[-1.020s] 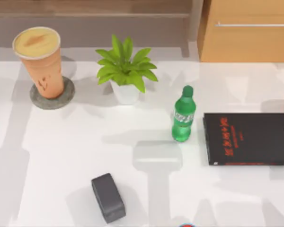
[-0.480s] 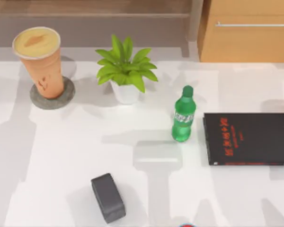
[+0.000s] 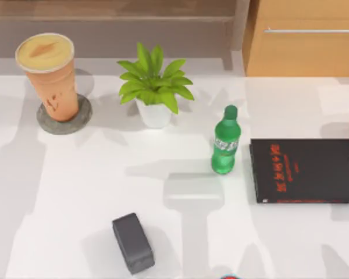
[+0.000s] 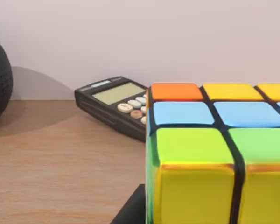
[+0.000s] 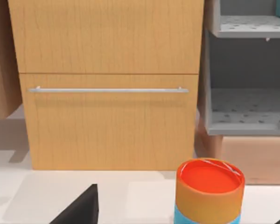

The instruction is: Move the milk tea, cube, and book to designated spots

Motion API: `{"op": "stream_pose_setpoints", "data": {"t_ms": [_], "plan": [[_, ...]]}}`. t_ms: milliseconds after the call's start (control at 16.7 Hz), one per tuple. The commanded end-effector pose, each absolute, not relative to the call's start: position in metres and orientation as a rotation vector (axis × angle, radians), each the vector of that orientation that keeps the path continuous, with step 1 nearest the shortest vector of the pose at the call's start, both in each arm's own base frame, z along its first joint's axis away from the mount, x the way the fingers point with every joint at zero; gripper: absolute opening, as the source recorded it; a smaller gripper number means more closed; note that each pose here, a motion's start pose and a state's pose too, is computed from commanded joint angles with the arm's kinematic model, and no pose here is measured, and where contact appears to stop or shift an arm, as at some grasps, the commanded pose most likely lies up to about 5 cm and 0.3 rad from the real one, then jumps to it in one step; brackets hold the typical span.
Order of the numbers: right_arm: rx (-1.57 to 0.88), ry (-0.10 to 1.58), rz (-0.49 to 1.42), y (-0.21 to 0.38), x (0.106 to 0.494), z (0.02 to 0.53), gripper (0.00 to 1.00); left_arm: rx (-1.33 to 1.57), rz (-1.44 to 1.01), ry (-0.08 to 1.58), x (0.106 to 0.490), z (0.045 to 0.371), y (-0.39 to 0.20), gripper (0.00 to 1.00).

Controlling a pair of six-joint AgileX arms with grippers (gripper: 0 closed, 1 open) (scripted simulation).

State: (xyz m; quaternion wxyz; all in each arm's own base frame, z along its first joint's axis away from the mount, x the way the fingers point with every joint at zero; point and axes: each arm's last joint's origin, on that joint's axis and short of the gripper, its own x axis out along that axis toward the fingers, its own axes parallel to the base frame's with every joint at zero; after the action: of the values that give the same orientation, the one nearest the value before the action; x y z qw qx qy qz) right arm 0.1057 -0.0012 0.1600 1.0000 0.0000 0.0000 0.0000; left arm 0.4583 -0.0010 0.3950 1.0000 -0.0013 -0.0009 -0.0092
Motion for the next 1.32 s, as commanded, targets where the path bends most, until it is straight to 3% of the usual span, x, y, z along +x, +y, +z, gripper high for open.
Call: {"op": "stream_pose_setpoints", "data": {"t_ms": [720, 1320], "plan": [[0.000, 0.000, 0.000, -0.0012, 0.1057, 0.1600, 1.00, -0.003, -0.018, -0.002, 0.4583, 0.3950, -0.0010, 0.98], [0.000, 0.000, 0.000, -0.0012, 0.1057, 0.1600, 1.00, -0.003, -0.018, -0.002, 0.4573, 0.3953, -0.0008, 1.00]]}}
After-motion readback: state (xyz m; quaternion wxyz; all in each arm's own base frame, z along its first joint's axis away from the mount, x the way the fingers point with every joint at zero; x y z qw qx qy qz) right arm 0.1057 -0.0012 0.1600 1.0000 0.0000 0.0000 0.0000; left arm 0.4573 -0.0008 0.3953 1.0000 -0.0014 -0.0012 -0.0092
